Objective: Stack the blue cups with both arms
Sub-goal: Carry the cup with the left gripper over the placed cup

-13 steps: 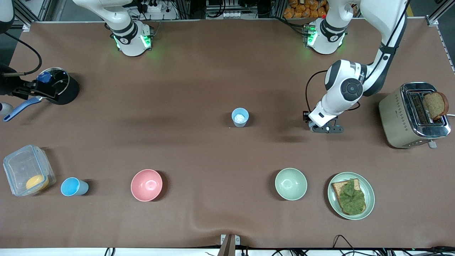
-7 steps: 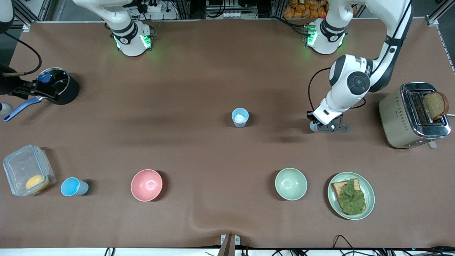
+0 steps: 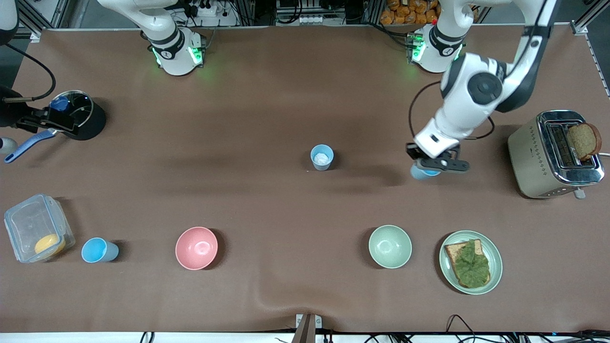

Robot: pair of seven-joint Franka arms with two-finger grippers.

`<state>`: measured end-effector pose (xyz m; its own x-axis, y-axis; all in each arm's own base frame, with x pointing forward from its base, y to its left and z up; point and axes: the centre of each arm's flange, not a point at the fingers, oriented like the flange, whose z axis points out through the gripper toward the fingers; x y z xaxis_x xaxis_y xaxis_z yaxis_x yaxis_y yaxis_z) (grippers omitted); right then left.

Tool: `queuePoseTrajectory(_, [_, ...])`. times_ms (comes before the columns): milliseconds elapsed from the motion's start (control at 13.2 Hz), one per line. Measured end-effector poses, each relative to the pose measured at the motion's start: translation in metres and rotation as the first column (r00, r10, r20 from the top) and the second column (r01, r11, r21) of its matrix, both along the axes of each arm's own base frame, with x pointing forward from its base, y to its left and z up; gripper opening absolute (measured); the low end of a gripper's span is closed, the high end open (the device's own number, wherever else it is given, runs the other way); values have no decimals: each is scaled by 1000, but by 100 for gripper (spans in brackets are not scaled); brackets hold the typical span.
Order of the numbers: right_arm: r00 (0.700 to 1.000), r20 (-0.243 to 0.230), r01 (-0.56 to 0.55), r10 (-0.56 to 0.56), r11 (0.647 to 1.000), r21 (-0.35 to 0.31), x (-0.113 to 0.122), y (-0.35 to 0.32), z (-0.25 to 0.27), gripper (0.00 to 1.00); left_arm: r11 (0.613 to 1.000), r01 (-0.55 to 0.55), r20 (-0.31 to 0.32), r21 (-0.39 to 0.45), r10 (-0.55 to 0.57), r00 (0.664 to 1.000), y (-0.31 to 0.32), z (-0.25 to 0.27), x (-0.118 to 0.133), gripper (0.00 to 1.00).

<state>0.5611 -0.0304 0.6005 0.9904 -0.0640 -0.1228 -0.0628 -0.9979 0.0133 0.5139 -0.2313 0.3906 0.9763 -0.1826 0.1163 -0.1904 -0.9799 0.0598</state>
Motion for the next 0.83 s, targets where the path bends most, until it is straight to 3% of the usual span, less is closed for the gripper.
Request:
queuePoseTrajectory(151, [1000,0,0,0,1000,0,0,0,0,100,998,64,38,-26,-63,997,-56,29,-14,2])
queuePoseTrajectory(302, [1000,0,1,-1,1000,0,0,0,0,100,997,59,38,-54,-57,998,-111,37,-40,2])
queuePoseTrajectory(604, [1000,-1,1,-1,1000,0,0,-1,0,100,995,69,-33,-71,-71,997,-212,8,-100,2])
queuePoseTrajectory(830, [1000,-1,1,-1,1000,0,0,-1,0,100,995,77,-69,-66,-81,994,-260,-17,-126,2])
